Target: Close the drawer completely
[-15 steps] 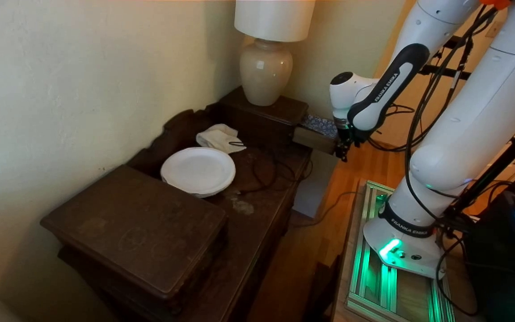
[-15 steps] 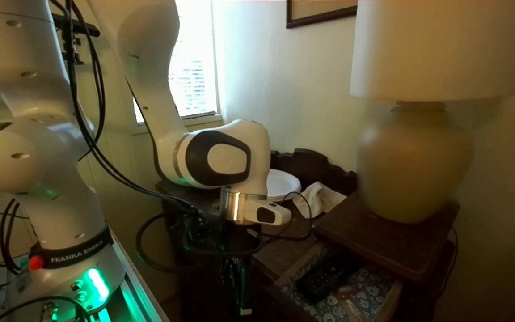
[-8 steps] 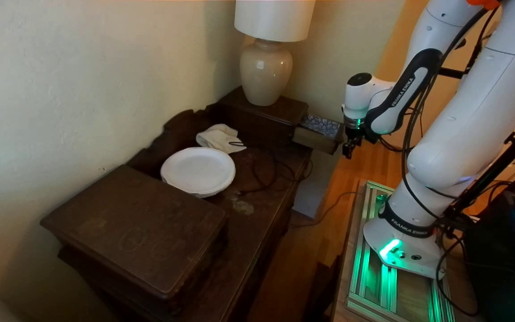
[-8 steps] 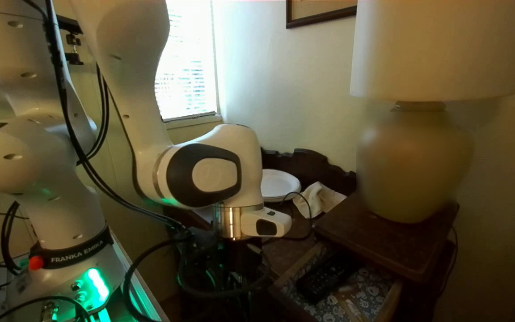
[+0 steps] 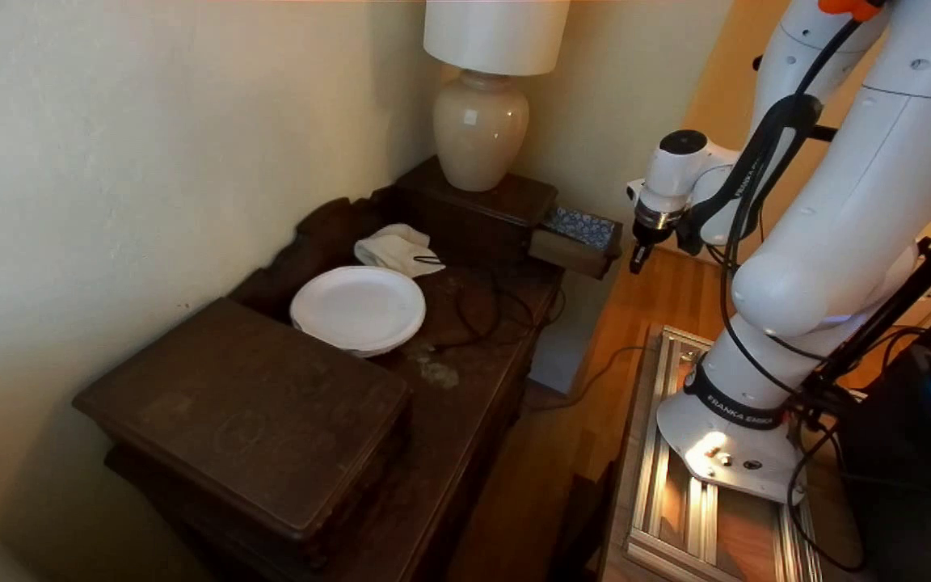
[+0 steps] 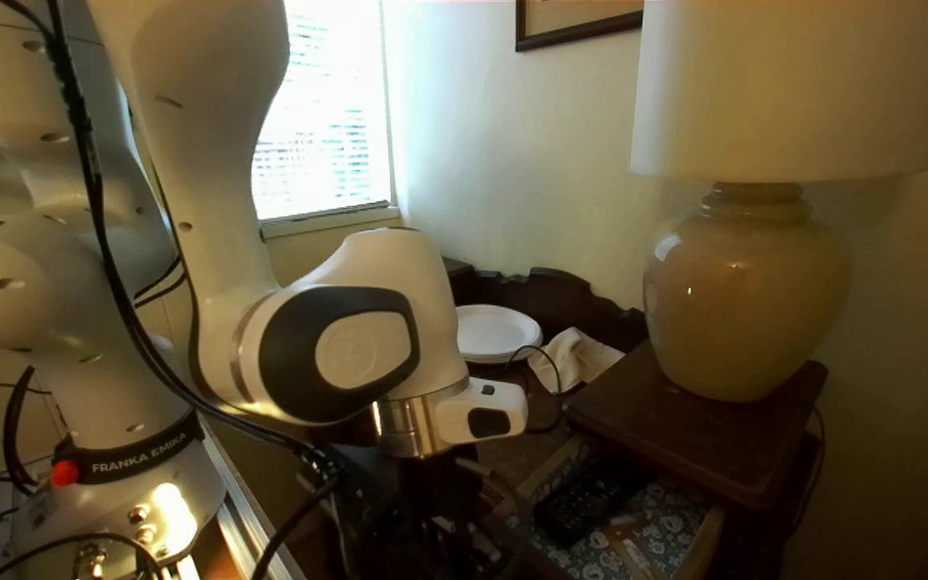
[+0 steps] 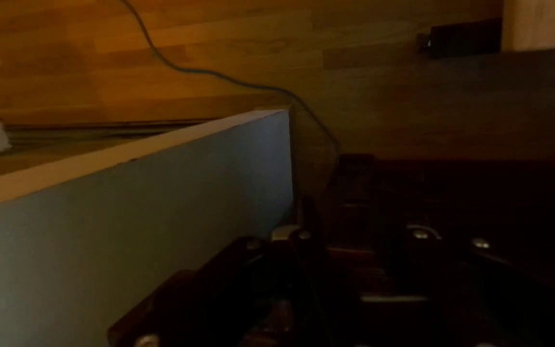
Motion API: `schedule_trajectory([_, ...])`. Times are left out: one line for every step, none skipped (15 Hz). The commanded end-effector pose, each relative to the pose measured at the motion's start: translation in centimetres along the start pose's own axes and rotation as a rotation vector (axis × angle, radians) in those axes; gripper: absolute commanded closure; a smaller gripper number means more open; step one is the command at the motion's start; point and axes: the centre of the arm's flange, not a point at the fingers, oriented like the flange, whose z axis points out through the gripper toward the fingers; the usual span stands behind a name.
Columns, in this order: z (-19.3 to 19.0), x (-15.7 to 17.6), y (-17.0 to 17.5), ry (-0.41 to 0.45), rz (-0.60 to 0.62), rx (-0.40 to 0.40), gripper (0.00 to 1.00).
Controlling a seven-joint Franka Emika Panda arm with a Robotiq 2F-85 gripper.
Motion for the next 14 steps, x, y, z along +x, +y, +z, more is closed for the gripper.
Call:
schedule_trajectory([1.7, 0.9, 1.6, 0.068, -0.13, 0.0, 0.98])
schedule_trajectory([2.0, 1.3, 1.7, 0.074, -0.152, 0.018, 1.0])
schedule_trajectory([0.3, 1.0, 0.7, 0.057, -0.089, 0.002, 0.88])
schedule_trajectory([0.7, 1.1, 0.7, 0.064, -0.11, 0.007, 0.94])
schedule_trajectory([1.0, 1.2, 0.7, 0.064, -0.121, 0.012, 0.99])
schedule_trajectory([1.2, 1.2, 0.6, 0.063, -0.127, 0.015, 0.99])
schedule_trajectory([1.4, 1.2, 0.6, 0.062, -0.13, 0.018, 0.99])
schedule_trajectory([1.4, 1.2, 0.5, 0.061, -0.132, 0.018, 0.99])
schedule_trajectory([1.4, 1.2, 0.6, 0.061, -0.133, 0.018, 1.0])
schedule_trajectory([1.5, 1.7, 0.8, 0.079, -0.125, 0.019, 1.0])
schedule_trajectory([1.5, 2.0, 1.3, 0.084, -0.113, 0.022, 1.0])
schedule_trajectory([1.5, 2.3, 1.4, 0.086, -0.102, 0.027, 1.0])
schedule_trajectory([1.4, 2.6, 1.6, 0.095, -0.095, 0.027, 1.0])
schedule_trajectory([1.4, 2.9, 1.6, 0.098, -0.089, 0.028, 1.0])
